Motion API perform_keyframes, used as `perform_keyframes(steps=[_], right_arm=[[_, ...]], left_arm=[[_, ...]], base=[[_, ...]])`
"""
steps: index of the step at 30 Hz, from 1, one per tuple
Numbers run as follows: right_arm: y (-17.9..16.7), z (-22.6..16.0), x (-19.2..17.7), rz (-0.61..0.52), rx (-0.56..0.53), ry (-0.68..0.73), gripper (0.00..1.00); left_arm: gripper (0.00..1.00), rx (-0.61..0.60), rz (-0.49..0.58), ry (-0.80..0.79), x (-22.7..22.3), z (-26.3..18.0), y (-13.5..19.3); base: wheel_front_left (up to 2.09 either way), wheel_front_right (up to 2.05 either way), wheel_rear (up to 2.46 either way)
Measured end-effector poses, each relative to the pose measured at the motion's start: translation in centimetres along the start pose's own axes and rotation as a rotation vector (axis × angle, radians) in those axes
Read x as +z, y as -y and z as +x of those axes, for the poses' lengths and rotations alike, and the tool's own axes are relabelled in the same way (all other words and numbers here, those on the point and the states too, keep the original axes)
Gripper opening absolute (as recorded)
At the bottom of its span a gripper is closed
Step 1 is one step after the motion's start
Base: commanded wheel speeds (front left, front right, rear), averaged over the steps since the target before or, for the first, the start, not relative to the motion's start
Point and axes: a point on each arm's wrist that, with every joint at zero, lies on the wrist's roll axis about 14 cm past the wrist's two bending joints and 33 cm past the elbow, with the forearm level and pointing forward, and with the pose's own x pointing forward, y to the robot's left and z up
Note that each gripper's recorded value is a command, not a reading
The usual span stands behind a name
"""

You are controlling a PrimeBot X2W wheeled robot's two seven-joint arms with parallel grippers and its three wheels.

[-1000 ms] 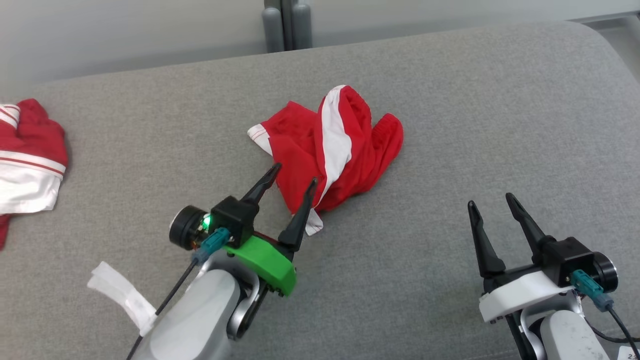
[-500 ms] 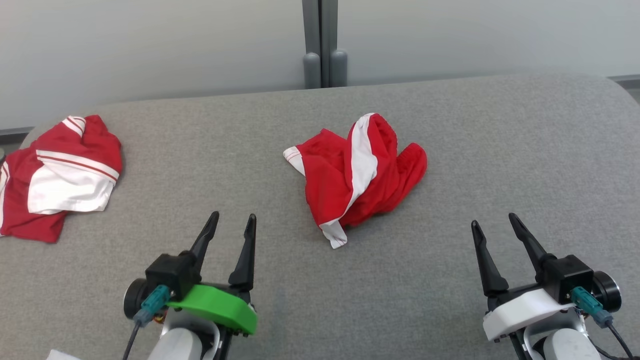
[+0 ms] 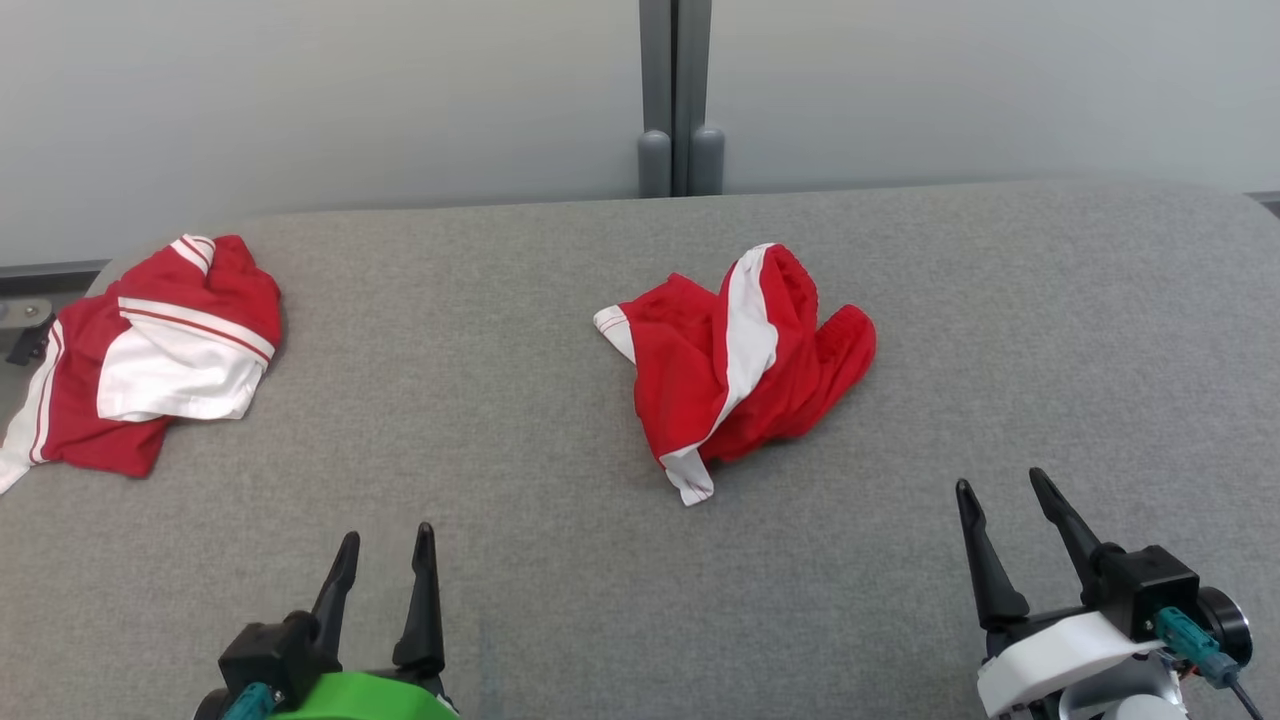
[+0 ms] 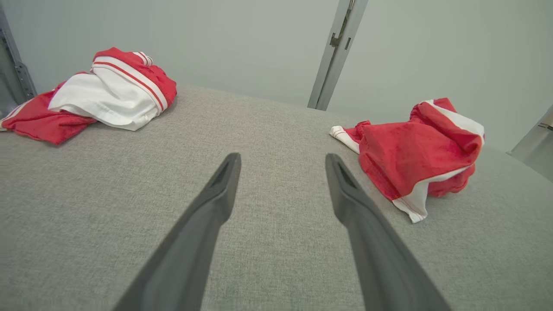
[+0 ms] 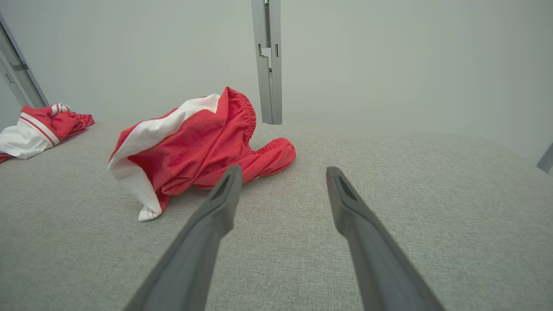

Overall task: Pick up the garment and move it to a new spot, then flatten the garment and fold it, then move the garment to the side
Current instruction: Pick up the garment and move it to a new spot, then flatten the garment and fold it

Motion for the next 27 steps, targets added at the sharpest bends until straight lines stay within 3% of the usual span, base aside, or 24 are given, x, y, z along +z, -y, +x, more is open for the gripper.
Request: perform_keyframes(steps=[27], right_arm=[[0.6,-0.1,-0.9,0.014,-0.021,-0.027,1.0]], left_arm=[[1.0,0.009,-0.025,-0.036,-1.2,-0.3,-0.3]], base=[[0.0,0.0,0.0]])
